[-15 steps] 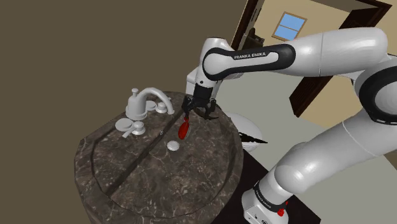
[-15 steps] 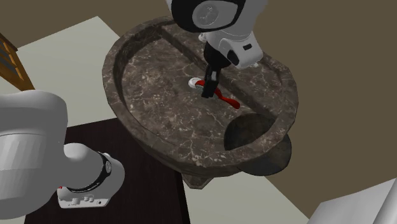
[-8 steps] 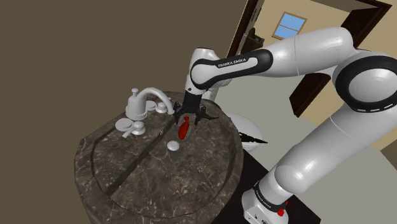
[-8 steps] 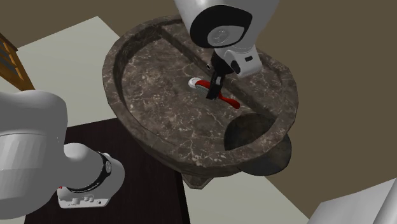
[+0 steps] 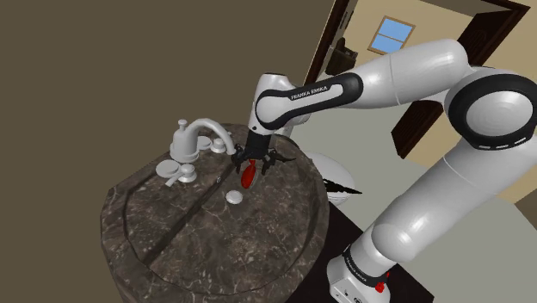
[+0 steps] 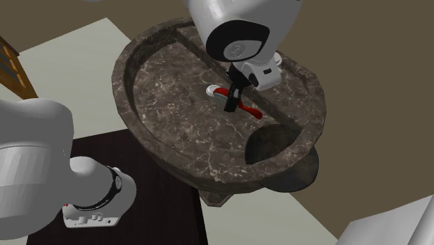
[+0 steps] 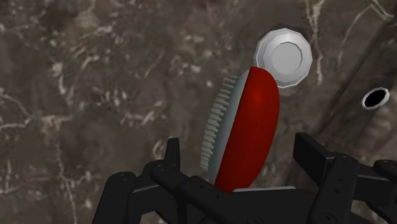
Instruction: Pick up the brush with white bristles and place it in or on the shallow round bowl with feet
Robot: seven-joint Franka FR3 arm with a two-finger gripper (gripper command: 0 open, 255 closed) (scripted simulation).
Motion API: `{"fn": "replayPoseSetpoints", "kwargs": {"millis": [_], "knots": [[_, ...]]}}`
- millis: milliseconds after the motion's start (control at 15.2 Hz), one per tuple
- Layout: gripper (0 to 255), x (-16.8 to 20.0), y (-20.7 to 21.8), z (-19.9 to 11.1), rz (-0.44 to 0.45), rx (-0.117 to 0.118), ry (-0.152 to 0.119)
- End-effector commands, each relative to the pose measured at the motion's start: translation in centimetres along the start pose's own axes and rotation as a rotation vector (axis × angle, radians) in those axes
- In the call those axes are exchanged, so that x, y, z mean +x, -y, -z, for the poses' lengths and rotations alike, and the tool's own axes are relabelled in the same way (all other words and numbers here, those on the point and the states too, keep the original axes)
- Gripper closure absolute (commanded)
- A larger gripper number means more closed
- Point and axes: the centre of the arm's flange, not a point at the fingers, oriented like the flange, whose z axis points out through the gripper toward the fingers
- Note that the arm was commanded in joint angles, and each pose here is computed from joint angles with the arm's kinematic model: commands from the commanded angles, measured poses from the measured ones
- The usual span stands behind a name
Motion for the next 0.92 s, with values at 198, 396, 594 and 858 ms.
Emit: {"fn": "replayPoseSetpoints", "kwargs": {"millis": [198,396,594,858], "knots": [[255,0.00,0.00,-0.02,0.000,0.000,0.000],[255,0.00,0.01,-0.01,0.000,0.000,0.000],[255,-0.05,0.05,-0.02,0.000,0.000,0.000],[255,-0.12,0.01,0.49,0.000,0.000,0.000]]}}
